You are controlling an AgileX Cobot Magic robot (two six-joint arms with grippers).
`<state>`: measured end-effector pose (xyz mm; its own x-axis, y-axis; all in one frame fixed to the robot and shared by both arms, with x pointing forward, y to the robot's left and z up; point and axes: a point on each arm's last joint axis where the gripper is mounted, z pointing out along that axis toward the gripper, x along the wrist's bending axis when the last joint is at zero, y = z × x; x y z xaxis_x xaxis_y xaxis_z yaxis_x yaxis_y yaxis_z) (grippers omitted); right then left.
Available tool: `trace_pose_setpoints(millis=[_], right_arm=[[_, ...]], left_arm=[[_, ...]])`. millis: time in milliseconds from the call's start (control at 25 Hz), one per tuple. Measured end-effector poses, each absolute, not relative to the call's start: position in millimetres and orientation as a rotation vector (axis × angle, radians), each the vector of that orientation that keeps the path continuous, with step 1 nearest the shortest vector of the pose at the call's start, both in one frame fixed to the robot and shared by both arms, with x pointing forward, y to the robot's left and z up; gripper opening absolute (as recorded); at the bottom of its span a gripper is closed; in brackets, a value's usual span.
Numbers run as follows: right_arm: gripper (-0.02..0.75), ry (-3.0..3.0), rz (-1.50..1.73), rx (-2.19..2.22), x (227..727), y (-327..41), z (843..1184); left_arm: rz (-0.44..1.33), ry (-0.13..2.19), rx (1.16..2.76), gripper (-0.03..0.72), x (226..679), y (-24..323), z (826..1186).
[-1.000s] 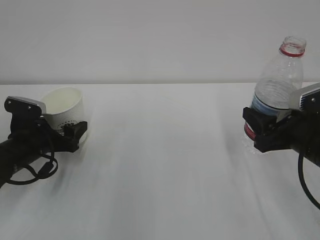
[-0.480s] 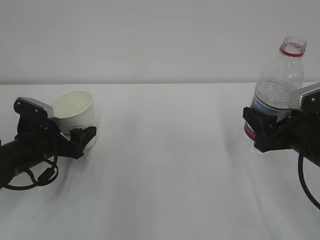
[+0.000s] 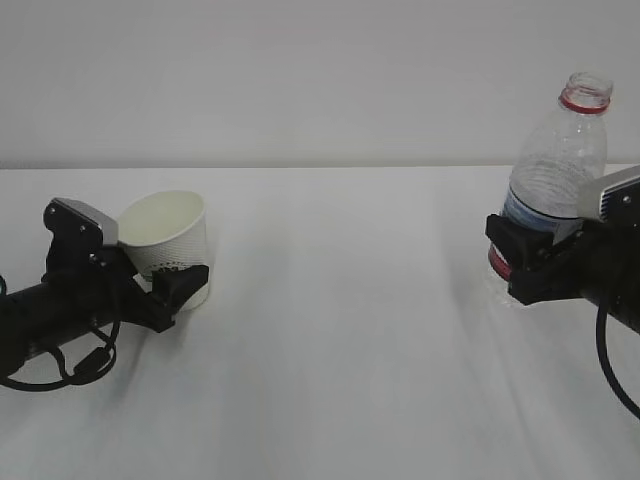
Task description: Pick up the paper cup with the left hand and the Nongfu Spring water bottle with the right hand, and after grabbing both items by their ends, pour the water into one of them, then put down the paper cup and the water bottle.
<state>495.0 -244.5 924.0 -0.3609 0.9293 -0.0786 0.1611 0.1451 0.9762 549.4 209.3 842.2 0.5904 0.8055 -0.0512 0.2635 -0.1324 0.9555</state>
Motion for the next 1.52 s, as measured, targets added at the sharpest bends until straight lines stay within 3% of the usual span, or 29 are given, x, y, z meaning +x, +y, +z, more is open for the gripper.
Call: trace_pose_setpoints(millis=[680, 1520], right_arm=[[0.515, 1.677, 1.276, 1.071, 494.8, -244.7, 923.0], [0.515, 1.685, 1.262, 1.088, 494.8, -245.4, 921.5]], left_arm=[[0.445, 0.757, 1.703, 0.561, 539.3, 191.0, 856.6], [0.184, 0.445, 1.718, 0.554, 517.4, 99.4, 872.6]])
